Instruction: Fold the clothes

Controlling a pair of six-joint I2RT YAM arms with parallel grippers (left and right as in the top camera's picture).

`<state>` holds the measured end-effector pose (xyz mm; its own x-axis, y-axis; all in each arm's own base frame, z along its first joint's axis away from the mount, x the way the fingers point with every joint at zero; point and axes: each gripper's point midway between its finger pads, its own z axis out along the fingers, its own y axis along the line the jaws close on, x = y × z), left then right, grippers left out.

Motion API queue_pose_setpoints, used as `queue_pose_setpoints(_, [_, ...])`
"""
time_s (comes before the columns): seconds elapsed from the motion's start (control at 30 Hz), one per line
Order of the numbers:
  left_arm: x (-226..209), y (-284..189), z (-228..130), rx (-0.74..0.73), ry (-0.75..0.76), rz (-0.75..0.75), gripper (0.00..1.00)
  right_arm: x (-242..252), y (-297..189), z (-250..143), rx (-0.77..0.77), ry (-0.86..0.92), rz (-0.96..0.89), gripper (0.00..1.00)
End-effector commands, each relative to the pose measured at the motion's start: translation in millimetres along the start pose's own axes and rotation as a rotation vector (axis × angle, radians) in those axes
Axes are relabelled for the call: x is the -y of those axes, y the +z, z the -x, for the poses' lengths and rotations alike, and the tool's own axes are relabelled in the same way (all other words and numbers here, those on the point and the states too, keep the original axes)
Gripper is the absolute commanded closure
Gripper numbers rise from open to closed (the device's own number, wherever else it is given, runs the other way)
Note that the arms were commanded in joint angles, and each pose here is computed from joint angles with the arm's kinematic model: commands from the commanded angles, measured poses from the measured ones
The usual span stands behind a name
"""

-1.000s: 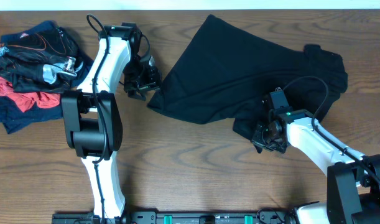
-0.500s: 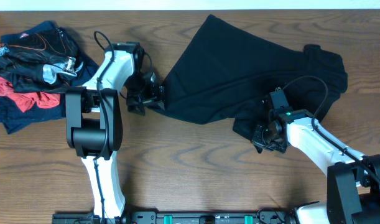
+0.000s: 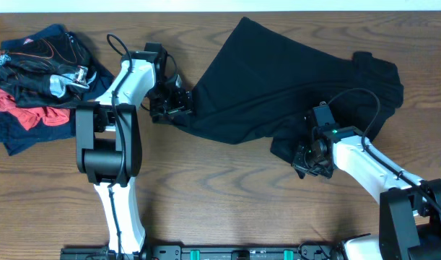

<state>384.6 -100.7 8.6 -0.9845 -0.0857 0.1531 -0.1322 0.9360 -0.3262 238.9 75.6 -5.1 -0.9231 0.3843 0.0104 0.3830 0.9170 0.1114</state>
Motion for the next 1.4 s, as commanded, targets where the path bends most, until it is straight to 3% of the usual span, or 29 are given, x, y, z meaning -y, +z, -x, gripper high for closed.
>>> queue_pose_setpoints(0.0, [3,26,-8,-0.056,0.015,0.017,0.25,21,12,-13,-0.049,-0.002,-0.085,0.99])
queue_pose_setpoints(0.13, [15,31,-11,-0.058,0.052,0.022,0.41,22,12,-14,-0.054,0.000,-0.089,0.99])
queue_pose_setpoints(0.3, [20,40,-17,-0.067,0.072,0.027,0.42,23,11,-16,-0.063,-0.001,-0.095,0.99])
queue_pose_setpoints(0.37, [18,44,-19,-0.070,0.070,0.027,0.57,24,11,-17,-0.066,-0.003,-0.097,0.99])
queue_pose_setpoints(0.47, [14,47,-21,-0.076,0.063,0.029,0.94,24,11,-18,-0.070,-0.007,-0.100,0.99])
queue_pose_setpoints(1.0, [-10,24,1,0.040,0.060,0.155,0.94,20,-4,4,0.016,-0.065,-0.110,0.99])
queue_pose_setpoints(1.37, [27,-101,7,0.373,0.140,0.151,0.94,1,-108,50,0.248,-0.114,-0.111,0.99])
